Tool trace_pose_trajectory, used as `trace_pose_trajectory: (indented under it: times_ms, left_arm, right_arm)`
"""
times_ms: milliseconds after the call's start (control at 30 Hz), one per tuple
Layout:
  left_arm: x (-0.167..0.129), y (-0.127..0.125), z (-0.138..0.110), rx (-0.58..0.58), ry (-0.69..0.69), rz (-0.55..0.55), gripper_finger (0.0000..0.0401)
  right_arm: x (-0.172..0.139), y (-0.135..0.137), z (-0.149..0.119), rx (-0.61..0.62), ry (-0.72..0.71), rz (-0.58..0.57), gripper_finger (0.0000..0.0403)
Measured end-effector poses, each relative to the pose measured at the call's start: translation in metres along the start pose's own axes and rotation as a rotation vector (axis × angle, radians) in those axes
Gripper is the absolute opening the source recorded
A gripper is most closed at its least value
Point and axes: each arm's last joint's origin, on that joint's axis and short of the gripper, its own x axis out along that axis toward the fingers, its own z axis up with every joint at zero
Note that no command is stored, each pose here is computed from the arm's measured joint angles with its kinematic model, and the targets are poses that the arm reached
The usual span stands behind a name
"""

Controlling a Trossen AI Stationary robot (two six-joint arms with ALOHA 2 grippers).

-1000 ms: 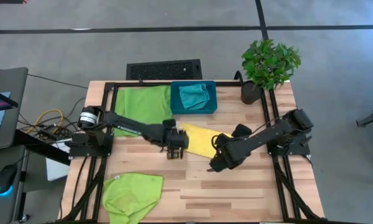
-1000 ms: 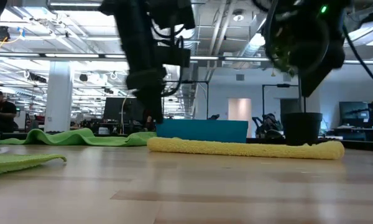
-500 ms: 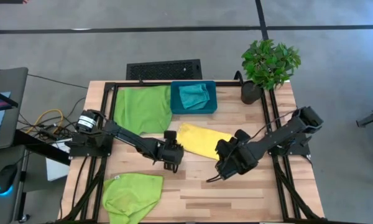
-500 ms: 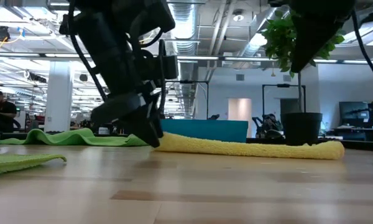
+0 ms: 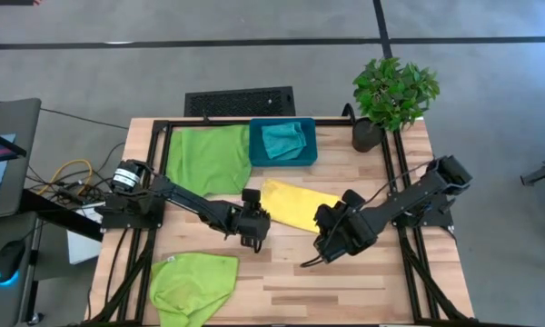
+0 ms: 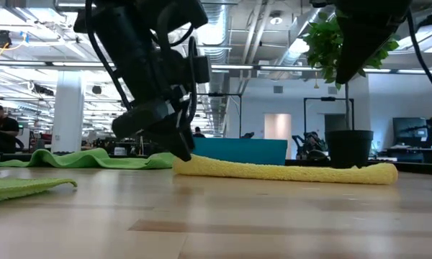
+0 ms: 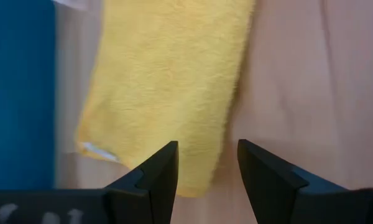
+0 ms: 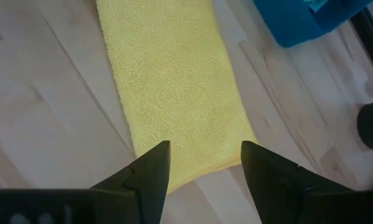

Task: Fold microfiber towels
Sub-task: Fold the yellow microfiber cloth

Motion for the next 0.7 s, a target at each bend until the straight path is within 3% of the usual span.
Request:
trace_pose_trajectory:
  times_ms: [100, 233, 400, 533, 700]
  left_arm:
    - [0.0, 0.001, 0.0, 0.02, 0.005, 0.041, 0.0158]
    - [0.007, 0.007, -0.002, -0.001, 0.02, -0.056, 0.0158]
    - [0.019, 0.019, -0.009, -0.051, 0.021, -0.065, 0.0158]
    - [0.024, 0.023, -0.013, -0.076, 0.027, -0.16, 0.0158]
    - [0.028, 0.027, -0.016, -0.107, 0.021, -0.13, 0.0158]
  right_arm:
    - [0.0, 0.0, 0.0, 0.001, 0.0, 0.0, 0.0221]
    - [0.0, 0.0, 0.0, 0.001, 0.0, 0.0, 0.0221]
    - [0.0, 0.0, 0.0, 0.001, 0.0, 0.0, 0.0221]
    - [0.0, 0.0, 0.0, 0.001, 0.0, 0.0, 0.0221]
    - [0.0, 0.0, 0.0, 0.0, 0.0, 0.0, 0.0221]
